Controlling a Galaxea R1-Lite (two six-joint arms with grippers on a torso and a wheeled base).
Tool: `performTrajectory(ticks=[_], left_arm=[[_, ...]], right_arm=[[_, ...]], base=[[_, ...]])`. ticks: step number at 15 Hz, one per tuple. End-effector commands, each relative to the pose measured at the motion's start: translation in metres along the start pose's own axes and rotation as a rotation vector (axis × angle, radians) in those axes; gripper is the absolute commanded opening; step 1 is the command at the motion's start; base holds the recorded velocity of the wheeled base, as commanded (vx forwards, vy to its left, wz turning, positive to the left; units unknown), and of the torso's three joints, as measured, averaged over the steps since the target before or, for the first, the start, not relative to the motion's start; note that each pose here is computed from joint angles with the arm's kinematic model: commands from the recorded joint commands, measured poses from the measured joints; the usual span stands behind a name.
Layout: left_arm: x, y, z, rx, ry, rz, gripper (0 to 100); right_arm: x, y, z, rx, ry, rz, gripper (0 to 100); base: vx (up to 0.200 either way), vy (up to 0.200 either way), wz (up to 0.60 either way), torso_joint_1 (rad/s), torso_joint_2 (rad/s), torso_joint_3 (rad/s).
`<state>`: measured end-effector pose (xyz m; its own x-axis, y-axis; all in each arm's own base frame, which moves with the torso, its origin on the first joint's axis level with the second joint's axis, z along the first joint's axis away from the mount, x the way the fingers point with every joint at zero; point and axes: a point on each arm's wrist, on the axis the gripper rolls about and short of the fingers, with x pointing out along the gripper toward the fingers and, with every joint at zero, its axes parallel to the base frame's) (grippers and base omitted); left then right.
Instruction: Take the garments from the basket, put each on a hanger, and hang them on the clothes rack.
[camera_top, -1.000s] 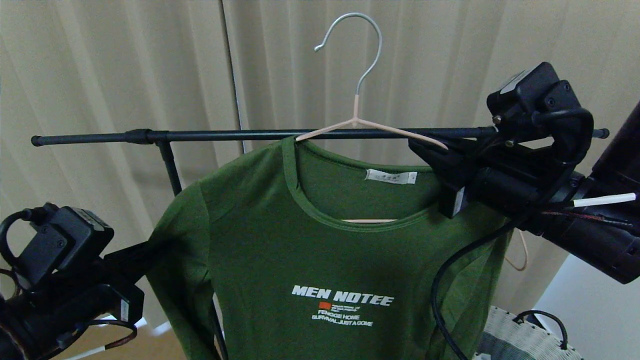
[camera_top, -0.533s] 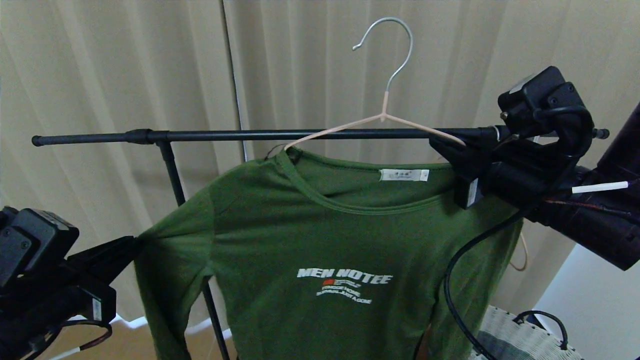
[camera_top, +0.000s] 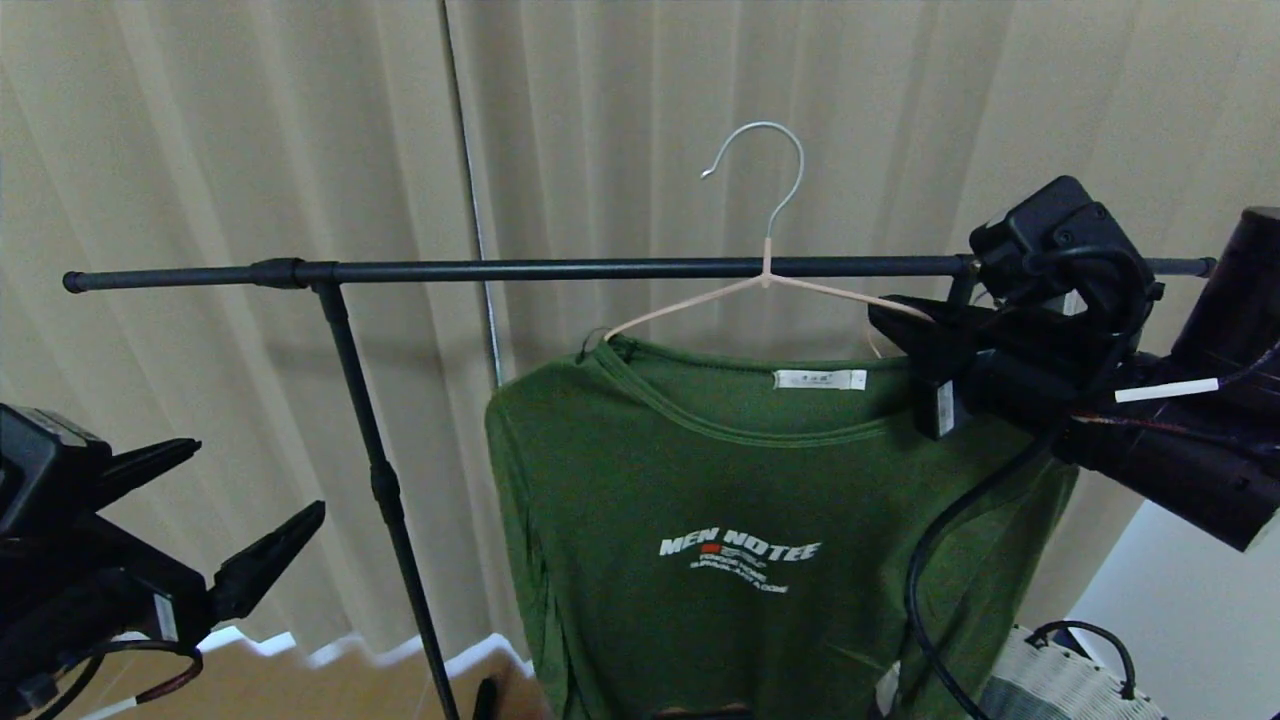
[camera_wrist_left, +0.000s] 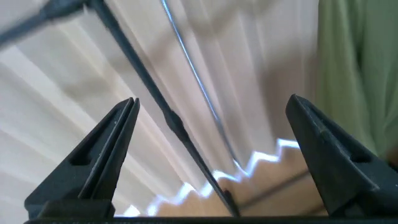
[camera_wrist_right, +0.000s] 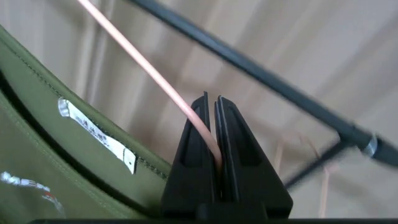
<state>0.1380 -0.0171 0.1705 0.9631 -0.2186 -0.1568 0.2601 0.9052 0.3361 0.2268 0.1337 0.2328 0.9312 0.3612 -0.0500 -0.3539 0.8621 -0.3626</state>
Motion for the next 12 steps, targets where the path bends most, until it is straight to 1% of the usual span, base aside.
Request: performTrajectory(ticks=[1, 2, 3, 4, 5, 6, 7, 8, 9, 10, 12], left_arm=[[-0.014, 0.007, 0.019, -0.026, -0.063, 0.037, 100], [-0.027, 0.009, 0.028, -0.084, -0.025, 0.019, 100], [-0.042, 0.009, 0.035, -0.155, 0.037, -0.006, 100], [-0.047, 0.008, 0.034, -0.193, 0.061, -0.012, 100], [-0.049, 0.007, 0.03, -0.226, 0.066, -0.01, 100], [-0.05, 0.004, 0.025, -0.251, 0.076, -0.007, 100], [-0.054, 0.002, 0.019, -0.256, 0.067, -0.005, 100], [-0.059, -0.002, 0.011, -0.251, 0.044, -0.002, 100], [-0.061, -0.005, 0.006, -0.244, 0.034, -0.005, 100], [-0.063, -0.008, -0.001, -0.233, 0.006, -0.004, 100], [-0.062, -0.008, -0.001, -0.229, -0.023, 0.004, 100]], right_arm=[[-0.002, -0.003, -0.002, -0.002, 0.014, -0.016, 0], [-0.006, -0.003, -0.006, -0.007, 0.049, -0.031, 0], [-0.014, -0.004, -0.015, -0.019, 0.116, -0.047, 0], [-0.019, -0.006, -0.022, -0.027, 0.167, -0.063, 0], [-0.024, -0.006, -0.025, -0.031, 0.195, -0.07, 0], [-0.026, -0.01, -0.031, -0.035, 0.229, -0.103, 0], [-0.028, -0.014, -0.037, -0.04, 0.268, -0.142, 0], [-0.033, -0.015, -0.041, -0.045, 0.294, -0.169, 0], [-0.035, -0.016, -0.044, -0.048, 0.311, -0.179, 0], [-0.042, -0.019, -0.05, -0.049, 0.341, -0.189, 0], [-0.047, -0.021, -0.057, -0.046, 0.368, -0.2, 0]], base=[[0.0, 0.0, 0.0, 0.0, 0.0, 0.0], [0.0, 0.0, 0.0, 0.0, 0.0, 0.0], [0.0, 0.0, 0.0, 0.0, 0.0, 0.0], [0.0, 0.0, 0.0, 0.0, 0.0, 0.0], [0.0, 0.0, 0.0, 0.0, 0.0, 0.0], [0.0, 0.0, 0.0, 0.0, 0.0, 0.0], [0.0, 0.0, 0.0, 0.0, 0.0, 0.0], [0.0, 0.0, 0.0, 0.0, 0.0, 0.0], [0.0, 0.0, 0.0, 0.0, 0.0, 0.0], [0.0, 0.0, 0.0, 0.0, 0.0, 0.0], [0.0, 0.0, 0.0, 0.0, 0.0, 0.0]])
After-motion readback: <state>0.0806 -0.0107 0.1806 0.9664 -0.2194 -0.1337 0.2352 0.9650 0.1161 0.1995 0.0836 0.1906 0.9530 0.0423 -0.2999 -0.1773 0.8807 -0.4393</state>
